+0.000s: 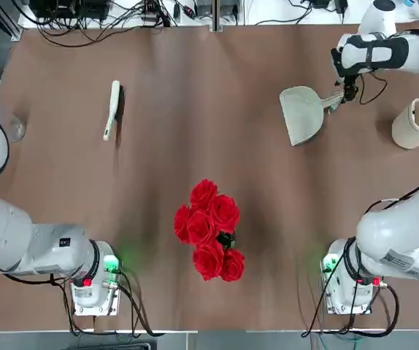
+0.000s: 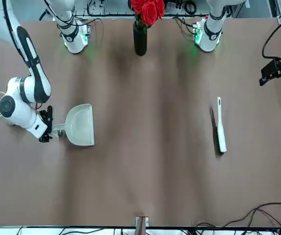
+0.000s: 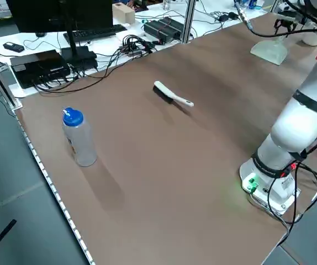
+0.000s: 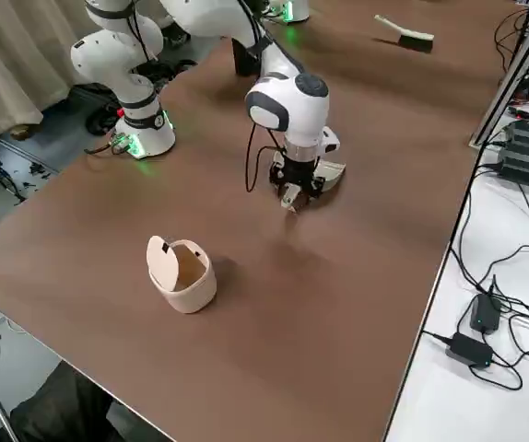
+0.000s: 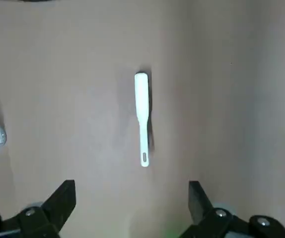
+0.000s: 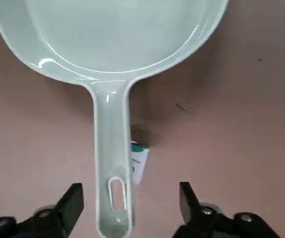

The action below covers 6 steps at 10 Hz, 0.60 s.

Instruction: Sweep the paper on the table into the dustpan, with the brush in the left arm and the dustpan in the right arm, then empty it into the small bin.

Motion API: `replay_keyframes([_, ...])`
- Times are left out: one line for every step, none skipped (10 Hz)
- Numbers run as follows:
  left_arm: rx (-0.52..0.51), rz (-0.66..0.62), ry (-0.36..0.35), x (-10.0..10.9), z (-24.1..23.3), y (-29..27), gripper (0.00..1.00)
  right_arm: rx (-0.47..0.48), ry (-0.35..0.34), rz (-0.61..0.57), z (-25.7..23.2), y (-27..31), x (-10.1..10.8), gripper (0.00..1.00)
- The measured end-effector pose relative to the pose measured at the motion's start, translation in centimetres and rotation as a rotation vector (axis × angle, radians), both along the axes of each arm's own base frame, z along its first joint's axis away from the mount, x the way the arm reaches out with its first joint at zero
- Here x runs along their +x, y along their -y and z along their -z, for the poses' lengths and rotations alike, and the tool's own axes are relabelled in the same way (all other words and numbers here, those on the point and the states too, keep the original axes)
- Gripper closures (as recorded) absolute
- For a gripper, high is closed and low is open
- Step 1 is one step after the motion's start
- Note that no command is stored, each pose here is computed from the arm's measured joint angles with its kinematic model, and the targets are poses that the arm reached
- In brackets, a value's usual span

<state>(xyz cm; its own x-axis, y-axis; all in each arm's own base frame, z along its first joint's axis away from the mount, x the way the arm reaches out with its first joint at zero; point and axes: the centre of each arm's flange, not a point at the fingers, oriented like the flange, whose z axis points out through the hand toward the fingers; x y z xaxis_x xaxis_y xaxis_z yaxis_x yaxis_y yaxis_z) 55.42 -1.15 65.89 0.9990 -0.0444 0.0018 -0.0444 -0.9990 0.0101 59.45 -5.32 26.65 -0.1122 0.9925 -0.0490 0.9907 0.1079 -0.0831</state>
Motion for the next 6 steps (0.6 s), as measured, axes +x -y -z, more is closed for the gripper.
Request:
replay_keyframes([0.000, 0.000, 0.000, 0.0, 0.0, 0.0, 0.00, -0.010, -0.035, 0.006, -2.1, 0.2, 1.0, 0.11])
replay_keyframes([0.000, 0.000, 0.000, 0.0, 0.0, 0.0, 0.00, -0.021, -0.065, 0.013, -4.9, 0.3, 2.2, 0.10])
replay_keyframes([0.000, 0.000, 0.000, 0.0, 0.0, 0.0, 0.00, -0.034, -0.084, 0.040, -8.0, 0.1, 3.3, 0.08])
replay_keyframes([0.000, -0.001, 0.000, 0.0, 0.0, 0.0, 0.00, -0.048, -0.096, 0.084, -11.5, -0.1, 4.2, 0.05])
replay_keyframes([0.000, -0.001, 0.000, 0.0, 0.0, -0.1, 0.00, -0.057, -0.100, 0.117, -14.8, 0.1, 4.7, 0.04])
replay_keyframes([0.000, -0.001, 0.000, 0.0, 0.0, -0.1, 0.00, -0.065, -0.096, 0.159, -17.2, 0.5, 5.0, 0.04])
